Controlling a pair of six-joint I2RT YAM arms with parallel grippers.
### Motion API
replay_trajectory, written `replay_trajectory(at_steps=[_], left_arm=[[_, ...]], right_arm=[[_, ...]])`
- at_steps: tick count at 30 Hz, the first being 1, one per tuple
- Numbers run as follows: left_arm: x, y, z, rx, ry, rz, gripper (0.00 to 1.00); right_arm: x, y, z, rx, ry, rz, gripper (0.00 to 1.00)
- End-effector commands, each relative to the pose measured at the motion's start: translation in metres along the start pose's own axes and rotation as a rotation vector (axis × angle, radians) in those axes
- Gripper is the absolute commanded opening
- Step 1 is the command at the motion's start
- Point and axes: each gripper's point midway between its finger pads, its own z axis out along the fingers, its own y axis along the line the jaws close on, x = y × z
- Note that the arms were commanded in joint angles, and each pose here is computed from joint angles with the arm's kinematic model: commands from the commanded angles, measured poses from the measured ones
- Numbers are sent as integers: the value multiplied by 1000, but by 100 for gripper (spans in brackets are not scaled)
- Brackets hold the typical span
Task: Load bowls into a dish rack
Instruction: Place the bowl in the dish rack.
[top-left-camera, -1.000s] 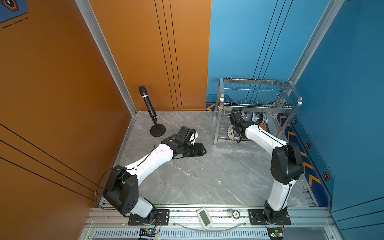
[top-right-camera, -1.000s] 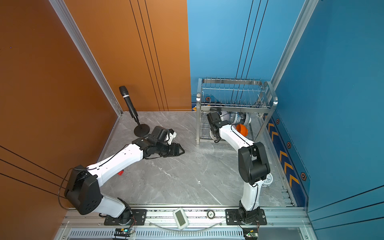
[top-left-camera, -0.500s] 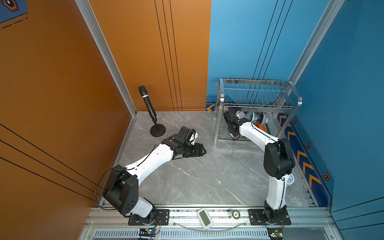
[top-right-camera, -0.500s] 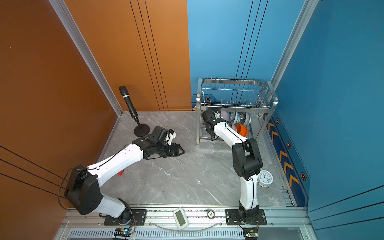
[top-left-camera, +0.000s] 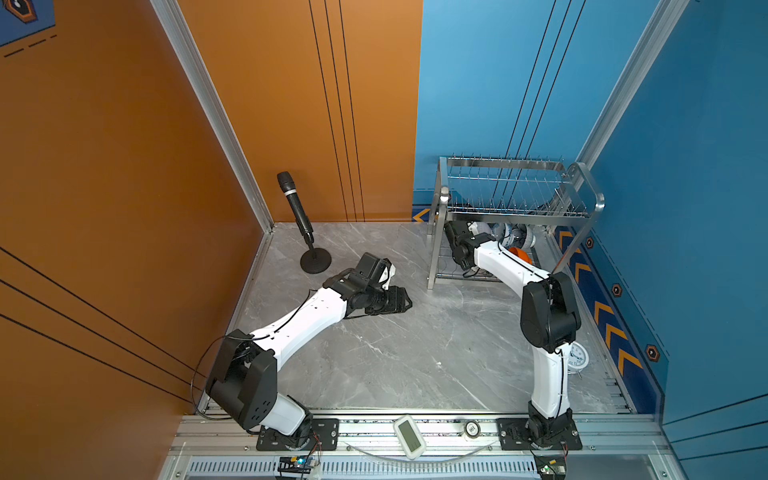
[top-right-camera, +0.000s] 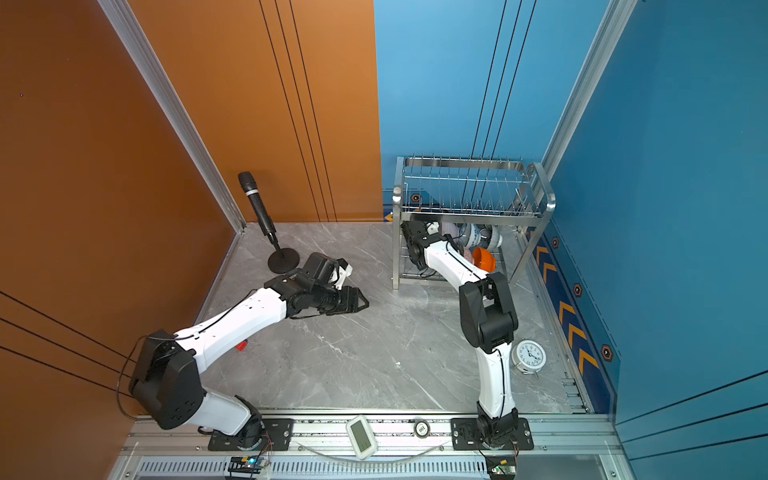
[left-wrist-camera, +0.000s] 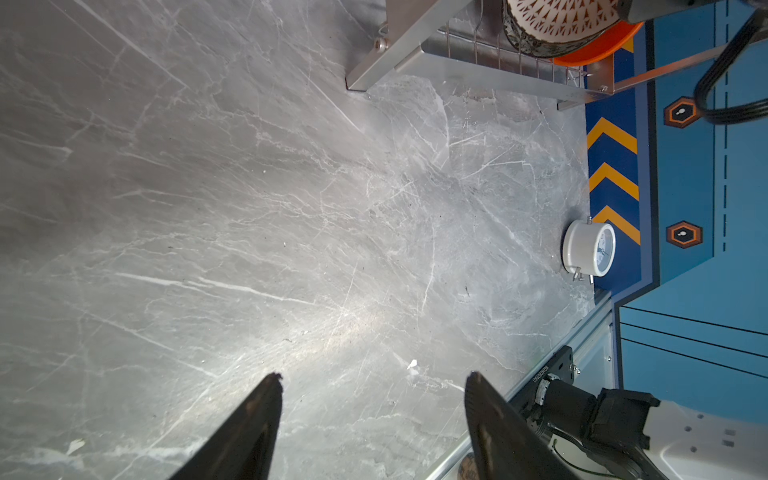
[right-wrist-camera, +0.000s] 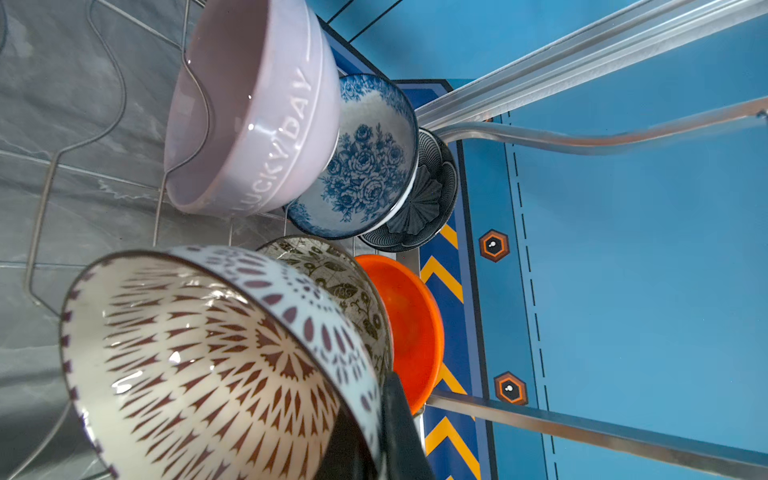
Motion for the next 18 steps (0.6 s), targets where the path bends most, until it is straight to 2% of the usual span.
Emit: replay_trajectory(at_steps=[1, 7, 18], left_arm=[[7, 16, 5, -49, 25, -22, 71], [9, 20, 6, -56, 29, -24, 71], [13, 25, 8, -73, 33, -30, 71]], right_arm=[[-7, -11, 0, 86, -1, -40, 0], [-10, -5, 6, 120, 6, -114, 0], [-21, -9, 5, 182, 3, -167, 0]])
